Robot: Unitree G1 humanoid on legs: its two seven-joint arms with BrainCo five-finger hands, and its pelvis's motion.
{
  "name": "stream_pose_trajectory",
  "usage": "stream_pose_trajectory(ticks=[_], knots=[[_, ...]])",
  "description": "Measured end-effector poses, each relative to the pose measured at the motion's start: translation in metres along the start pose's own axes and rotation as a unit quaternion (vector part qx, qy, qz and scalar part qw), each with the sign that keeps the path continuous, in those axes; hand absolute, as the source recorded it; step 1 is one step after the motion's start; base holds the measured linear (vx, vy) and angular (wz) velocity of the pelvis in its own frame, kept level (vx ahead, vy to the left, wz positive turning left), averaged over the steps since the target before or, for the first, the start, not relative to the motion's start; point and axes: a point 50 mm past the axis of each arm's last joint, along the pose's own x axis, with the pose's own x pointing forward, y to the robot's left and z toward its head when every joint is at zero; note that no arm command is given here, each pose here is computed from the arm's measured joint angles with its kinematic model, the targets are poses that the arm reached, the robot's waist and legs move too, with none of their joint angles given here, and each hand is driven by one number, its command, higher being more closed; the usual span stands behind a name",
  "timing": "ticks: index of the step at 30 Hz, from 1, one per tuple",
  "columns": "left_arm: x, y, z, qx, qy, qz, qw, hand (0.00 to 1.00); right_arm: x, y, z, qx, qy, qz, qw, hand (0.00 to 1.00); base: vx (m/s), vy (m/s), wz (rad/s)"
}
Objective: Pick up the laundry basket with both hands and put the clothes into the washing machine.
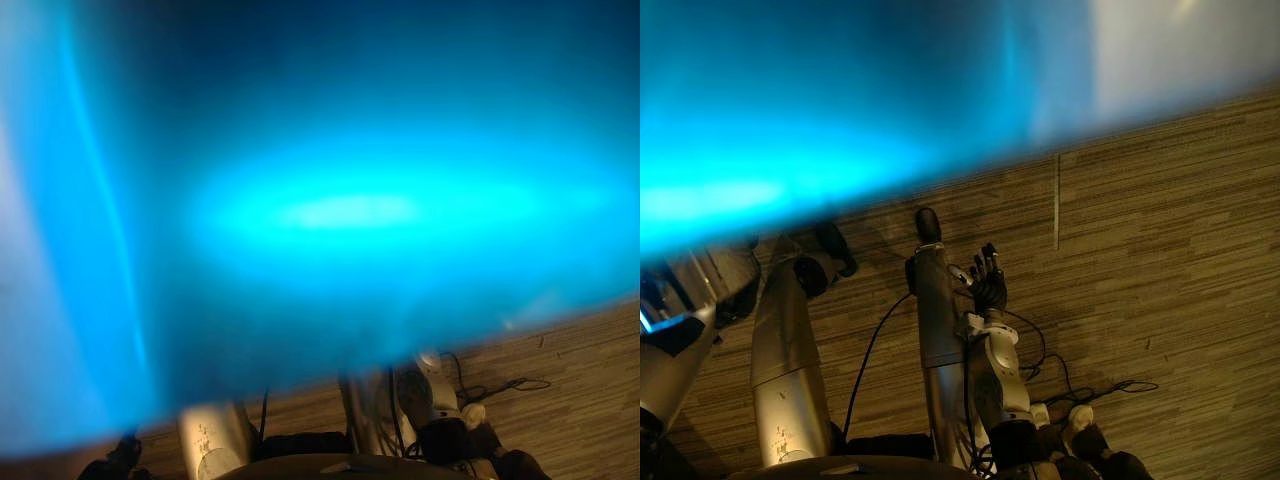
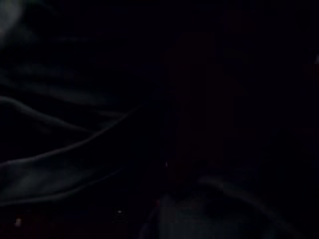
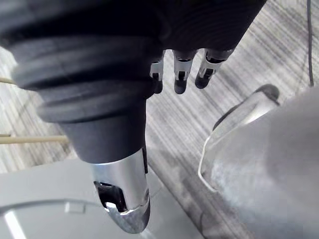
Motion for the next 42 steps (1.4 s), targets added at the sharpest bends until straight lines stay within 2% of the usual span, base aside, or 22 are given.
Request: stream_pose_trajectory(ticks=[2,3,4,5,6,7,8,9,10,11,13,15,16,17,18,20,21,24,27,37,41,42], knots=[[0.001,-0.001,0.007,0.115,-0.03,-0.021,0.993,1.0,-0.007,-0.016,0.0,0.007,0.002,-0.026,1.0,0.0,-0.02,0.064,-0.32],[0.001,-0.004,0.01,0.23,-0.058,-0.032,0.971,0.0,-0.011,-0.023,0.0,0.002,0.002,-0.034,0.999,0.0,-0.02,0.066,-0.28],[0.001,-0.008,0.011,0.287,-0.073,-0.041,0.954,0.0,-0.014,-0.027,0.0,-0.001,0.001,-0.039,0.999,0.0,-0.02,0.054,-0.15],[0.001,-0.016,0.01,0.373,-0.1,-0.055,0.921,0.0,-0.016,-0.032,0.0,-0.005,-0.001,-0.045,0.999,0.0,-0.03,0.056,-0.04],[0.0,-0.023,0.01,0.48,-0.139,-0.064,0.864,0.0,-0.018,-0.036,0.001,-0.011,-0.004,-0.05,0.999,0.0,-0.03,0.047,-0.03],[0.0,-0.024,0.011,0.531,-0.16,-0.065,0.83,0.0,-0.018,-0.037,0.002,-0.012,-0.008,-0.051,0.999,0.0,-0.04,0.069,-0.04],[0.0,-0.028,0.013,0.606,-0.194,-0.065,0.769,0.0,-0.018,-0.039,0.004,-0.011,-0.017,-0.052,0.998,0.0,-0.04,0.079,-0.04],[0.003,-0.031,0.015,0.636,-0.208,-0.062,0.741,0.0,-0.018,-0.039,0.005,-0.009,-0.021,-0.054,0.998,0.0,-0.04,0.084,-0.04],[0.005,-0.031,0.017,0.642,-0.208,-0.059,0.736,0.0,-0.018,-0.039,0.004,-0.006,-0.019,-0.054,0.998,0.0,-0.03,0.089,-0.05],[0.008,-0.027,0.02,0.639,-0.196,-0.049,0.742,0.0,-0.018,-0.039,0.003,-0.004,-0.016,-0.053,0.998,0.0,-0.02,0.089,-0.07],[0.015,-0.019,0.024,0.603,-0.16,-0.024,0.781,0.0,-0.018,-0.036,0.0,0.007,-0.009,-0.051,0.999,0.0,-0.01,0.095,-0.06],[0.023,-0.009,0.025,0.493,-0.091,0.015,0.865,0.0,-0.019,-0.031,-0.005,0.012,0.003,-0.045,0.999,0.0,0.0,0.062,-0.02],[0.025,-0.008,0.023,0.462,-0.072,0.02,0.884,0.0,-0.019,-0.03,-0.006,0.015,0.004,-0.046,0.999,0.0,0.01,0.051,0.01],[0.026,-0.006,0.018,0.384,-0.031,0.026,0.922,0.0,-0.02,-0.028,-0.008,0.02,0.006,-0.049,0.999,0.0,0.01,0.05,0.04],[0.026,-0.006,0.015,0.341,-0.012,0.029,0.94,0.0,-0.02,-0.027,-0.009,0.023,0.01,-0.053,0.998,0.0,0.02,0.049,0.07],[0.024,-0.009,0.003,0.166,0.044,0.039,0.984,0.0,-0.02,-0.025,-0.012,0.026,0.02,-0.06,0.998,0.0,0.03,0.06,0.07],[0.023,-0.01,0.0,0.091,0.058,0.048,0.993,0.0,-0.019,-0.024,-0.013,0.026,0.024,-0.063,0.997,0.0,0.04,0.06,0.06],[0.022,-0.003,0.0,-0.019,0.062,0.081,0.995,0.0,-0.017,-0.02,-0.013,0.022,0.027,-0.06,0.998,0.0,0.04,0.051,0.02],[0.019,0.016,-0.005,-0.05,0.062,0.117,0.99,0.0,-0.017,-0.019,-0.014,0.018,0.03,-0.056,0.998,0.0,0.04,0.048,0.0],[-0.028,0.09,-0.055,-0.09,0.096,0.221,0.966,0.0,-0.012,-0.016,-0.014,0.008,0.031,-0.045,0.998,0.0,0.04,0.039,0.04],[-0.075,0.12,-0.1,-0.078,0.153,0.254,0.952,0.0,-0.003,-0.013,-0.016,-0.014,0.033,-0.041,0.999,0.0,0.06,0.004,0.18],[-0.101,0.137,-0.119,-0.075,0.183,0.275,0.941,0.0,-0.001,-0.008,-0.017,-0.017,0.035,-0.037,0.999,0.0,0.1,-0.012,0.19]])
